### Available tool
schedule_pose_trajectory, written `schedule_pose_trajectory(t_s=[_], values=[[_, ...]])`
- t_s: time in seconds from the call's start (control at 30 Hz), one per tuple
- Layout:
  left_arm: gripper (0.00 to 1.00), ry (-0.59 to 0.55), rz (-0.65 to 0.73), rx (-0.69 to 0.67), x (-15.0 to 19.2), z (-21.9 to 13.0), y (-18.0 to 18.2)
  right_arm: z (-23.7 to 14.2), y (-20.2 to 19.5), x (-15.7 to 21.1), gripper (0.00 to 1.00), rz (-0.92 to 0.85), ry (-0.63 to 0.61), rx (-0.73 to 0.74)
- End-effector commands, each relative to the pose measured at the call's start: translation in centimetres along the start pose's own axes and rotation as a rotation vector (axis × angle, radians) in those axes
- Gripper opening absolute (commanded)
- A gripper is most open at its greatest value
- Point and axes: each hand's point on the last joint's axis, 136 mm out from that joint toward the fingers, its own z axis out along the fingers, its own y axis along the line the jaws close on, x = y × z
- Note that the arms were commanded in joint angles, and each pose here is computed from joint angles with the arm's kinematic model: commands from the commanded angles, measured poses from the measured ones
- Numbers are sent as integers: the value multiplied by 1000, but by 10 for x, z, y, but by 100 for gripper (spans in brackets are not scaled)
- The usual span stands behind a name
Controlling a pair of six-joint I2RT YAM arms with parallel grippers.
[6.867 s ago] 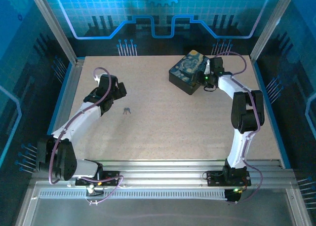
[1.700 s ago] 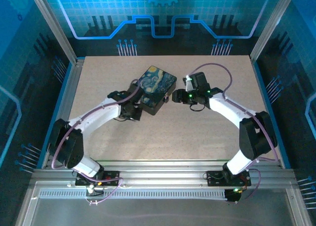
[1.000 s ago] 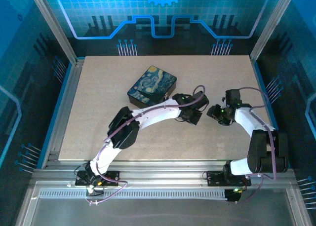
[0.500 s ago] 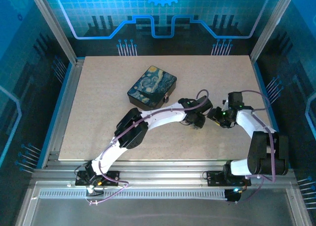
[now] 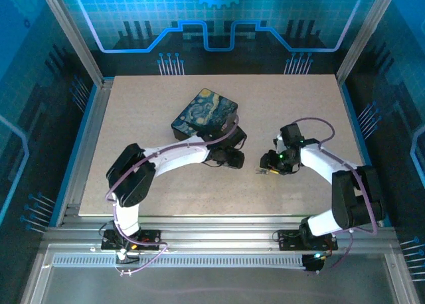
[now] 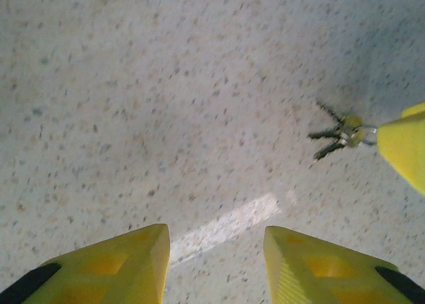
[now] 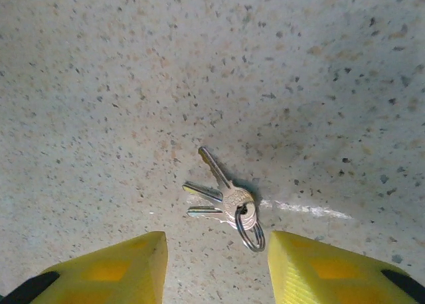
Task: Unlock the padlock with the key
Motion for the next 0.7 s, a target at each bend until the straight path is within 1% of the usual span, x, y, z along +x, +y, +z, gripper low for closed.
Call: schedule_pose_trajectory(t_s=[0.0, 0.23, 0.4, 0.47, 0.67], values=[[41, -52, -33, 21, -5, -11, 5, 6, -3, 4, 44, -34, 34, 50], [41, -81, -19, -2, -7, -20, 14, 23, -3, 3, 44, -56, 63, 83], [40, -99, -25, -27, -9, -27, 25, 24, -9, 5, 34, -61, 65, 132], [40, -109, -34, -33, -10, -31, 30, 25, -14, 6, 33, -64, 71, 158], [40, -130, -28, -35, -11, -41, 36, 26, -13, 0, 33, -79, 70, 165]])
